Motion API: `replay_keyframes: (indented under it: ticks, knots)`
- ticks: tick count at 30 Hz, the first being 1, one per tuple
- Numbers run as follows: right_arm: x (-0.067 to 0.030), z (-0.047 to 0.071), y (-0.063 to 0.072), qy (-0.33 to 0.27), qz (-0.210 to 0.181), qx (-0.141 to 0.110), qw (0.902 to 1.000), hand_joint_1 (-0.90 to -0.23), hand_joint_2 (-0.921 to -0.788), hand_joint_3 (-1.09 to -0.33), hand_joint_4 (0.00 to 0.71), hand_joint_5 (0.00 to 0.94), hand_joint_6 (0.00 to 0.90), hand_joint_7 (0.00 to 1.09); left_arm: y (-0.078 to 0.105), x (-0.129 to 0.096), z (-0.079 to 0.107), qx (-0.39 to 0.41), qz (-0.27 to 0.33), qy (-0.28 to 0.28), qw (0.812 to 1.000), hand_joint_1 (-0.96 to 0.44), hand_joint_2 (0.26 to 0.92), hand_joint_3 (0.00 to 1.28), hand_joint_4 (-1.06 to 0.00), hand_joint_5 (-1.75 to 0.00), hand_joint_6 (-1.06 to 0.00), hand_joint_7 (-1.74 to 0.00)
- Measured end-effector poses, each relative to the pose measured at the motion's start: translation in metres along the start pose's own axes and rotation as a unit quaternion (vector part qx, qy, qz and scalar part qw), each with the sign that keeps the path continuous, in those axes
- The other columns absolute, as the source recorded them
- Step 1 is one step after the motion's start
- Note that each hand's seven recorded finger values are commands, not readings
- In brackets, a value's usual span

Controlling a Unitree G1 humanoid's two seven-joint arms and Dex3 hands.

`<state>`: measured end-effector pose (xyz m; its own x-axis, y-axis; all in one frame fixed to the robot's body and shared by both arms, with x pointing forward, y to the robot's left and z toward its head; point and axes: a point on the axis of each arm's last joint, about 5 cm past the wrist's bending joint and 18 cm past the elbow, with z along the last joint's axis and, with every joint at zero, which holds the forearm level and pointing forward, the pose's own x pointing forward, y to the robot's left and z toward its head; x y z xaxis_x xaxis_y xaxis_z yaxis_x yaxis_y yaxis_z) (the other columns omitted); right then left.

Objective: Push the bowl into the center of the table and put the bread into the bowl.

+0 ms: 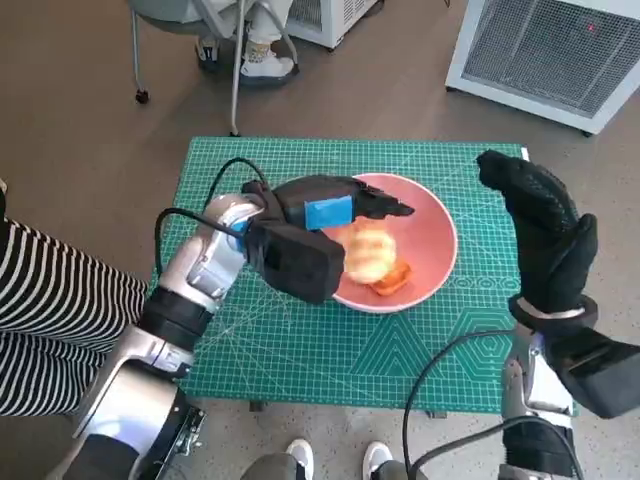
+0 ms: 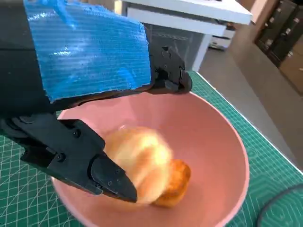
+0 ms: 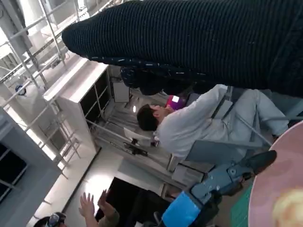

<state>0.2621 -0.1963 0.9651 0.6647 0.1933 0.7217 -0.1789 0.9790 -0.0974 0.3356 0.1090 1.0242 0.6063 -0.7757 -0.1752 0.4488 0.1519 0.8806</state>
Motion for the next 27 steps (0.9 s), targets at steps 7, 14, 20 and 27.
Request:
replay_keyframes:
  ticks: [7,14,20,27]
  knots:
    - [0.0003,0.0,0.0,0.001,-0.001,0.0,1.0,-0.711,-0.921,-0.74,0.156,0.002,0.064,0.45,0.001,-0.001,-0.002,-0.007,0.001,-0.005,1.0,-0.62,0.845,0.02,0.0,0.0,-0.11,0.0]
    - [0.0045,0.004,-0.001,-0.008,-0.002,-0.003,1.0,-0.707,-0.921,-0.739,0.158,0.002,0.066,0.45,0.008,-0.017,-0.019,-0.136,0.088,-0.091,0.983,-0.75,0.914,0.19,0.0,0.0,-0.09,-0.01]
    - [0.0121,0.009,-0.003,-0.019,0.0,-0.008,0.9998,-0.706,-0.921,-0.738,0.159,0.003,0.066,0.45,0.006,-0.025,-0.026,-0.243,0.212,-0.194,0.927,-0.82,0.92,0.41,-0.02,-0.01,-0.15,-0.04]
    - [0.026,0.016,-0.002,-0.036,0.001,-0.02,0.9991,-0.696,-0.921,-0.737,0.163,0.004,0.069,0.45,-0.016,-0.02,-0.025,-0.365,0.339,-0.289,0.817,-0.81,0.921,0.52,-0.1,-0.03,-0.06,-0.42]
